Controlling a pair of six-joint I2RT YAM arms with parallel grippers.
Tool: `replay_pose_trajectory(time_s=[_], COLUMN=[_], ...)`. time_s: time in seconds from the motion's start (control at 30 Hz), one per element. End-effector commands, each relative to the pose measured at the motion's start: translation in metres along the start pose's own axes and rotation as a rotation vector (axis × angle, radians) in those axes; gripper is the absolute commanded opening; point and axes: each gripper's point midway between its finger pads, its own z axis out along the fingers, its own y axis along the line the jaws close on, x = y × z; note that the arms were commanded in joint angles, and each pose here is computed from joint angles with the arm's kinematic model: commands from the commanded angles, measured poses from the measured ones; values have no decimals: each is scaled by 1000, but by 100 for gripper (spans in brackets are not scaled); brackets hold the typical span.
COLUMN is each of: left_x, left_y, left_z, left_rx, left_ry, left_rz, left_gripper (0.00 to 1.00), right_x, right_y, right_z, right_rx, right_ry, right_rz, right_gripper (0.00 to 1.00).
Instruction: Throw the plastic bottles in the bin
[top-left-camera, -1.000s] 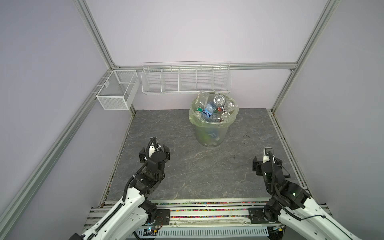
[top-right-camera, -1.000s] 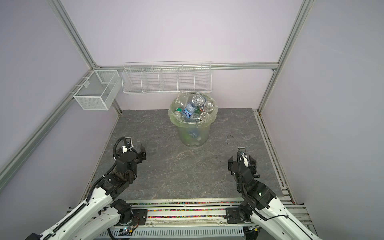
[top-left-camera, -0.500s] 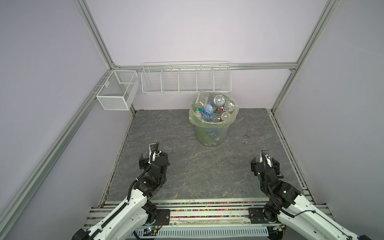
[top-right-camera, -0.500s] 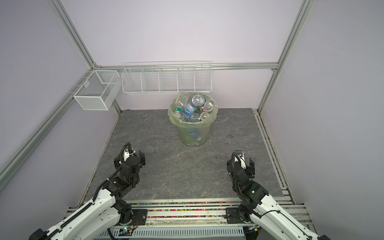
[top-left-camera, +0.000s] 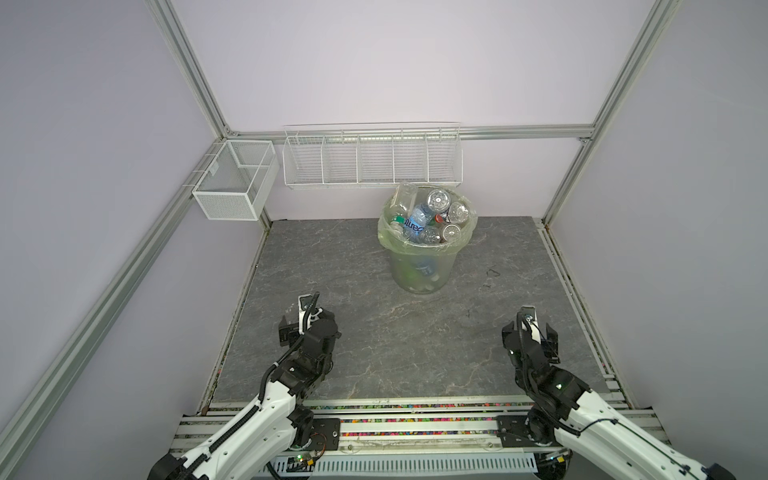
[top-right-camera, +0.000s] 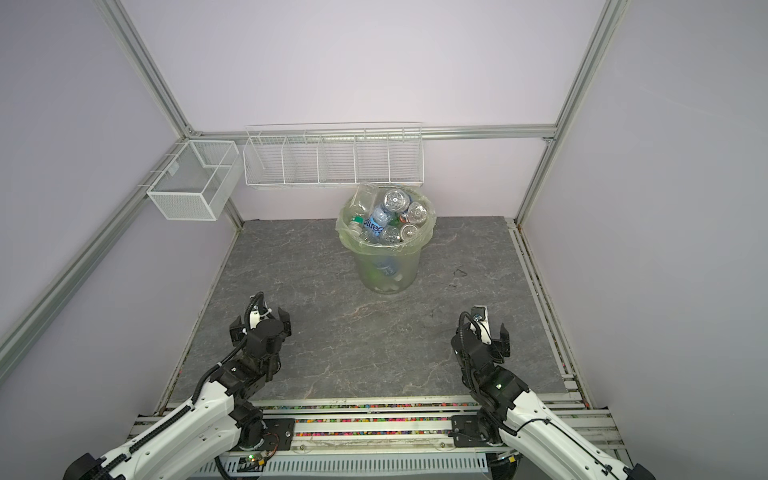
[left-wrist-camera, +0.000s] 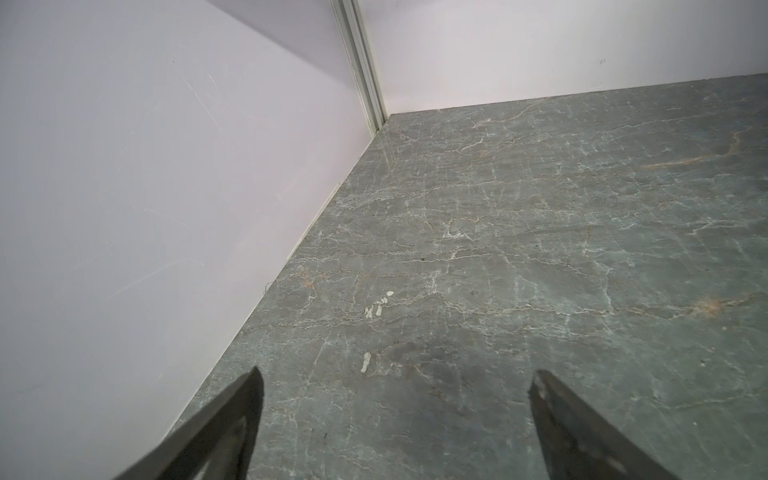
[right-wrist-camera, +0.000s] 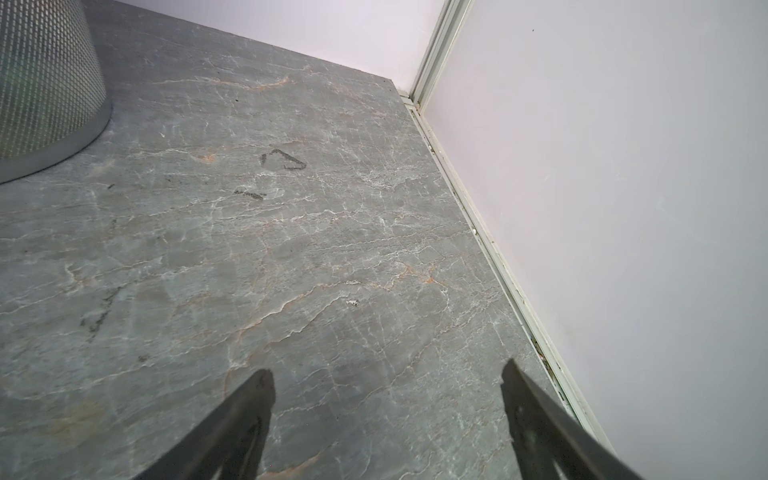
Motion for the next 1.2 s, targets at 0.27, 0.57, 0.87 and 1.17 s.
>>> replay_pose_trajectory(time_s=[0.27,0.57,0.87,1.17], left_x=[-4,-9,-13,-16], left_y=[8,9,21,23], left_z=[0,10,14,25], left_rx=[-48,-82,-142,-156], left_ry=[-31,-60,-98,-116], left_rz=[-56,-77,-140,-181], left_gripper=[99,99,99,99], right_x=[-8,-11,-19,-32], right_y=[-13,-20,-16,-7], right_z=[9,27,51,74], right_rx=[35,51,51,35], right_ry=[-46,-63,-77,-125], right_rz=[99,194,222,212], right_gripper=[88,89,88,88])
